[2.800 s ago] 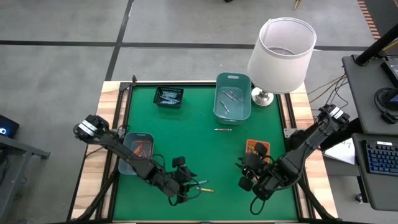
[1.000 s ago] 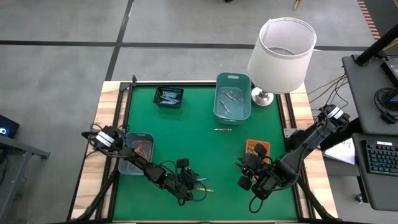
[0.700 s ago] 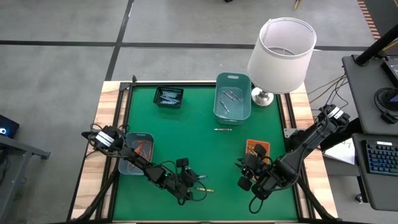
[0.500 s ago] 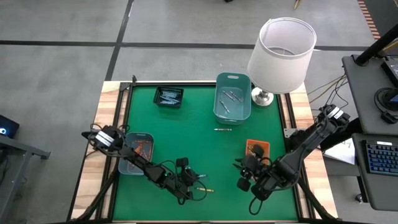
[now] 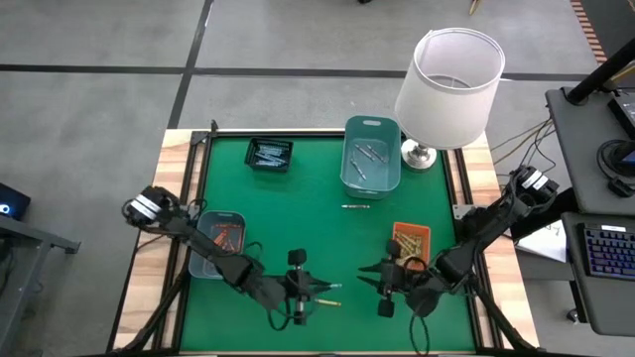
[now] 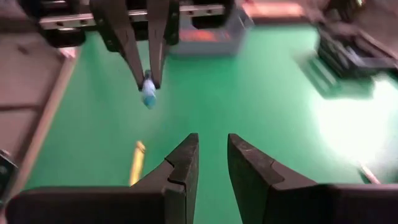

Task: Sort crayons
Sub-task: Put the blue crayon into the black bin

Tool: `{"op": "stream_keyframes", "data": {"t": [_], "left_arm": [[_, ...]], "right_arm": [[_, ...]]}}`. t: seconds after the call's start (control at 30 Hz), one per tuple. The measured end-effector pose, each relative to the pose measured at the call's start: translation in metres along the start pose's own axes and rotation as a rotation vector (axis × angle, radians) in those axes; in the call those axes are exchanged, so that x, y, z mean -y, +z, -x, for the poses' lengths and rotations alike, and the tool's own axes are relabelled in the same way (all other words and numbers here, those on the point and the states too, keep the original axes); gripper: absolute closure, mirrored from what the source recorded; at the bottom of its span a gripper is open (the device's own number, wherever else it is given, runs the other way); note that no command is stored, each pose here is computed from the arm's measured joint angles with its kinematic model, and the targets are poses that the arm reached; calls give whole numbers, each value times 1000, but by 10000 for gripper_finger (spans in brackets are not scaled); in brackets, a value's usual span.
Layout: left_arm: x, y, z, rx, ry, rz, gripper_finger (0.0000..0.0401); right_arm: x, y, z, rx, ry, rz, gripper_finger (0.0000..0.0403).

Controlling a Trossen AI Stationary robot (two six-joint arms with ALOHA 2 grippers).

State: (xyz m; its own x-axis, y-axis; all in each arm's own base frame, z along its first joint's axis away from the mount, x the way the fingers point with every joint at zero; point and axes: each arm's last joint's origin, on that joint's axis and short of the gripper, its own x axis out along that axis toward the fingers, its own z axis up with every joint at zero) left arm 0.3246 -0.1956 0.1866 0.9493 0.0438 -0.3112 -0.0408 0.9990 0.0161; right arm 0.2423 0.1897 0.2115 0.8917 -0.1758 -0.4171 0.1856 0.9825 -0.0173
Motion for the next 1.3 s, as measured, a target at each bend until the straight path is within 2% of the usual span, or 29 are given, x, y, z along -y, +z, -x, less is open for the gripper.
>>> {"op": "stream_keyframes", "data": {"t": [0.17,0.3,0.4,0.53,0.97,1.3], "left_arm": [[8,29,18,177,-54,-59,401],[13,43,25,299,-106,-98,401],[16,49,27,385,-189,-116,401],[18,47,24,427,-212,-145,401],[9,39,5,491,-145,-117,401],[-4,44,-1,536,-106,-89,401]], "right_arm": [[2,-7,-1,200,110,38,328],[5,-7,3,340,244,61,328],[5,-2,6,421,327,69,328],[2,6,9,474,396,118,318],[-8,35,13,575,400,197,227],[-2,48,7,609,335,230,233]]}}
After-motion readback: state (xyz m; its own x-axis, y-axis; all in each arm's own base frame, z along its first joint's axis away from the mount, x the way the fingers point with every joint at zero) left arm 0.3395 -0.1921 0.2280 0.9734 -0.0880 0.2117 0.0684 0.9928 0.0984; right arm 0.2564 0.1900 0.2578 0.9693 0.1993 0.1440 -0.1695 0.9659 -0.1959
